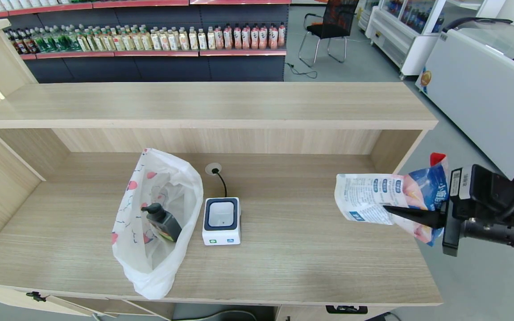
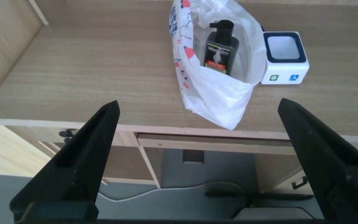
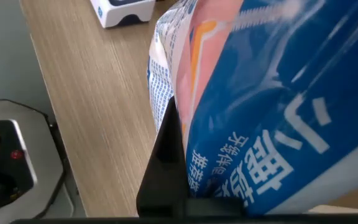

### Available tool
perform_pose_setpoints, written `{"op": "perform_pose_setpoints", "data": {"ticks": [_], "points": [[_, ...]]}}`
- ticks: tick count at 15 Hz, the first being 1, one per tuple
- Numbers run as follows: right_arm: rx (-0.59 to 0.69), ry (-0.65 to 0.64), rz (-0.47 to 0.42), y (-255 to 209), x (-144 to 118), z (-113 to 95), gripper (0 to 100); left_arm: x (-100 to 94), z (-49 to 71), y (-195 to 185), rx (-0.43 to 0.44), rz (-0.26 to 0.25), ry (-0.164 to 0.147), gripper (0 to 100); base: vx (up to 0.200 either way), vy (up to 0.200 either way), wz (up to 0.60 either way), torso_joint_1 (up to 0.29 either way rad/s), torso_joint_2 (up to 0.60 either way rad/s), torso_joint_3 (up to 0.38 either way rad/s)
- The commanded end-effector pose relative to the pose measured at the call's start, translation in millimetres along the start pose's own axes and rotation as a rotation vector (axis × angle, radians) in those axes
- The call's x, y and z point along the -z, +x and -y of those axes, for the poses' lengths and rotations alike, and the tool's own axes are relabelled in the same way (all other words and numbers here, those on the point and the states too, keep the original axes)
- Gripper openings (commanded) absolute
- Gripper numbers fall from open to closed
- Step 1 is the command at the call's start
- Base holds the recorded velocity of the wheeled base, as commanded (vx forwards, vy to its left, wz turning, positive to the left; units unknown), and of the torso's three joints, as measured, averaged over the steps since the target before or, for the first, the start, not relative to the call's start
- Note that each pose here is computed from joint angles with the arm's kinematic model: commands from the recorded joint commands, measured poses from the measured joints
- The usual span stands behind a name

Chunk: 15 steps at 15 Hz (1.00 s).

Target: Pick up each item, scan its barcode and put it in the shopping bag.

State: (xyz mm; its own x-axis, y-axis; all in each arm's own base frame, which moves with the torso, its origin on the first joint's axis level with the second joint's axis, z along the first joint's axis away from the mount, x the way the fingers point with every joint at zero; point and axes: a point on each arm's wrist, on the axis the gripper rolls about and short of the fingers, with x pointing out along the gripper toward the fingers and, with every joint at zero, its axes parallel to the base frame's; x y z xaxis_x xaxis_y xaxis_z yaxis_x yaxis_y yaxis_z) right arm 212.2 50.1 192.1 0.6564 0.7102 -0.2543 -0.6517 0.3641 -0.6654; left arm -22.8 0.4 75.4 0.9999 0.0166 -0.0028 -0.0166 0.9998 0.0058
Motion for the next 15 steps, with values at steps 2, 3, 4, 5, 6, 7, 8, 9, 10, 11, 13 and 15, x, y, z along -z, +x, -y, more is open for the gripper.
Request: {"op": "perform_pose_setpoints", "data": {"ticks": [2,3,4,5,6,7,8,9,10,11,13,15], "points": [[-0.014,-0.082,0.027,3.8,1.0,-14.7,0,-0.2,0.0,-0.1,0.000,0.001,0.000,100,0.000,0.000,0.00,0.000,0.00,0.000],[0.000,-0.126,0.065,7.8,-5.2,-19.5,0,-0.2,0.0,-0.1,0.000,0.001,0.000,100,0.000,0.000,0.00,0.000,0.00,0.000],[0.016,-0.146,0.077,9.9,-8.1,-20.6,0,-0.2,0.0,-0.1,0.000,0.001,0.000,100,0.000,0.000,0.00,0.000,0.00,0.000],[0.047,-0.191,0.116,19.3,-22.2,-27.1,0,-0.2,0.0,-0.1,0.000,0.001,0.000,100,0.000,0.000,0.00,0.000,0.00,0.000],[0.051,-0.202,0.129,22.9,-27.7,-29.3,0,-0.2,0.0,-0.1,0.000,0.001,0.000,100,0.000,0.000,0.00,0.000,0.00,0.000],[0.063,-0.224,0.158,27.2,-39.2,-33.4,0,-0.2,0.0,-0.1,0.000,0.001,0.000,100,0.000,0.000,0.00,0.000,0.00,0.000],[0.067,-0.233,0.164,27.3,-43.5,-36.4,0,-0.2,0.0,-0.1,0.000,0.001,0.000,100,0.000,0.000,0.00,0.000,0.00,0.000],[0.070,-0.238,0.161,27.0,-45.6,-38.9,0,-0.2,0.0,-0.1,0.000,0.001,0.000,100,0.000,0.000,0.00,0.000,0.00,0.000],[0.079,-0.242,0.154,24.4,-46.6,-40.6,0,-0.2,0.0,-0.1,0.000,0.001,0.000,100,0.000,0.000,0.00,0.000,0.00,0.000],[0.092,-0.248,0.140,20.1,-46.2,-42.6,0,-0.2,0.0,-0.1,0.000,0.001,0.000,100,0.000,0.000,0.00,0.000,0.00,0.000],[0.132,-0.250,0.117,7.0,-47.1,-45.7,0,-0.2,0.0,-0.1,0.000,0.001,0.000,100,0.000,0.000,0.00,0.000,0.00,0.000],[0.160,-0.249,0.107,-0.3,-48.4,-46.6,0,-0.2,0.0,-0.1,0.000,0.001,0.000,100,0.000,0.000,0.00,0.000,0.00,0.000]]}}
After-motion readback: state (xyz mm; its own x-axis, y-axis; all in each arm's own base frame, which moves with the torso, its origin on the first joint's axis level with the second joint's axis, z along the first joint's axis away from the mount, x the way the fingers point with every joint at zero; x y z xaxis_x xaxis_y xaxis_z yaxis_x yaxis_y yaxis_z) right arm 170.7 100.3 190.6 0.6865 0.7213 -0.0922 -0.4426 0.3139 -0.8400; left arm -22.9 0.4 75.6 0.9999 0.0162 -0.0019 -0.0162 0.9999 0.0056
